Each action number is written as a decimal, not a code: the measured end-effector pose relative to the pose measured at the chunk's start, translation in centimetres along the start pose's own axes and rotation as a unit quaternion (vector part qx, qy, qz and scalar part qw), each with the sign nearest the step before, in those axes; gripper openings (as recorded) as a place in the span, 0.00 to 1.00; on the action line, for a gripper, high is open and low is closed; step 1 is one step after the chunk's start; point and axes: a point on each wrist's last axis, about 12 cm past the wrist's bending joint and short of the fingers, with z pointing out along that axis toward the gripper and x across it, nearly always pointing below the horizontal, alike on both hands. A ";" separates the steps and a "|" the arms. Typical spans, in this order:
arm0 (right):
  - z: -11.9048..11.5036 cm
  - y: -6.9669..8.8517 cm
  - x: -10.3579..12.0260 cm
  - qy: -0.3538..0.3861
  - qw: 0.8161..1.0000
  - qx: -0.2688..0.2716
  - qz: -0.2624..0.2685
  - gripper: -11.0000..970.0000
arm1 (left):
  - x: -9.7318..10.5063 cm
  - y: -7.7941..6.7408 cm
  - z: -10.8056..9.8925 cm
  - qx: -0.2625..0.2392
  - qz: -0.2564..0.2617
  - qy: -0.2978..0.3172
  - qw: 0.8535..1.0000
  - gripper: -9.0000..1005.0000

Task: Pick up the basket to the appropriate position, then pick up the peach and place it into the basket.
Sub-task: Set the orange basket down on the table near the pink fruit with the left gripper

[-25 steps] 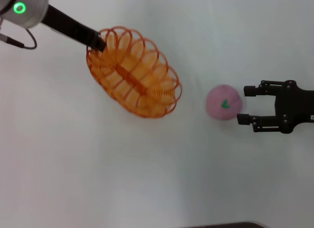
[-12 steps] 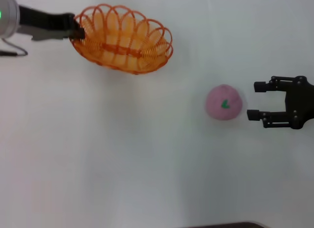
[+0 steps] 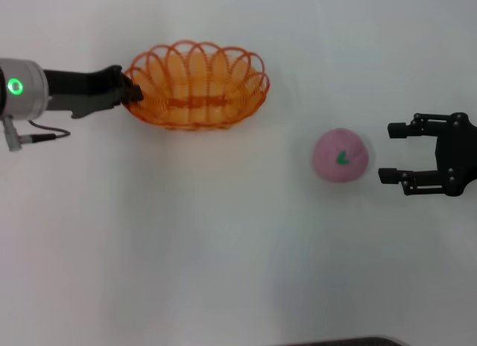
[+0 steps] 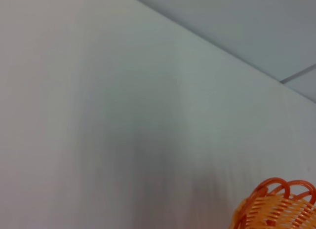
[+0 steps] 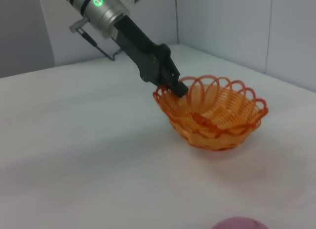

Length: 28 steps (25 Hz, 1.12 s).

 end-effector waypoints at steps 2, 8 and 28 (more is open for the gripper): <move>0.0 0.0 0.0 0.000 1.000 0.000 -0.002 0.82 | 0.4 0.0 0.4 0.000 -0.001 0.004 1.000 0.08; 0.1 0.0 -0.1 0.000 1.000 -0.002 -0.004 0.82 | 0.9 0.1 0.8 -0.008 0.006 0.012 1.000 0.11; -0.5 -0.3 -0.2 -0.025 0.999 0.022 0.041 0.82 | -0.1 1.2 -5.8 -0.016 0.141 -0.051 0.989 0.54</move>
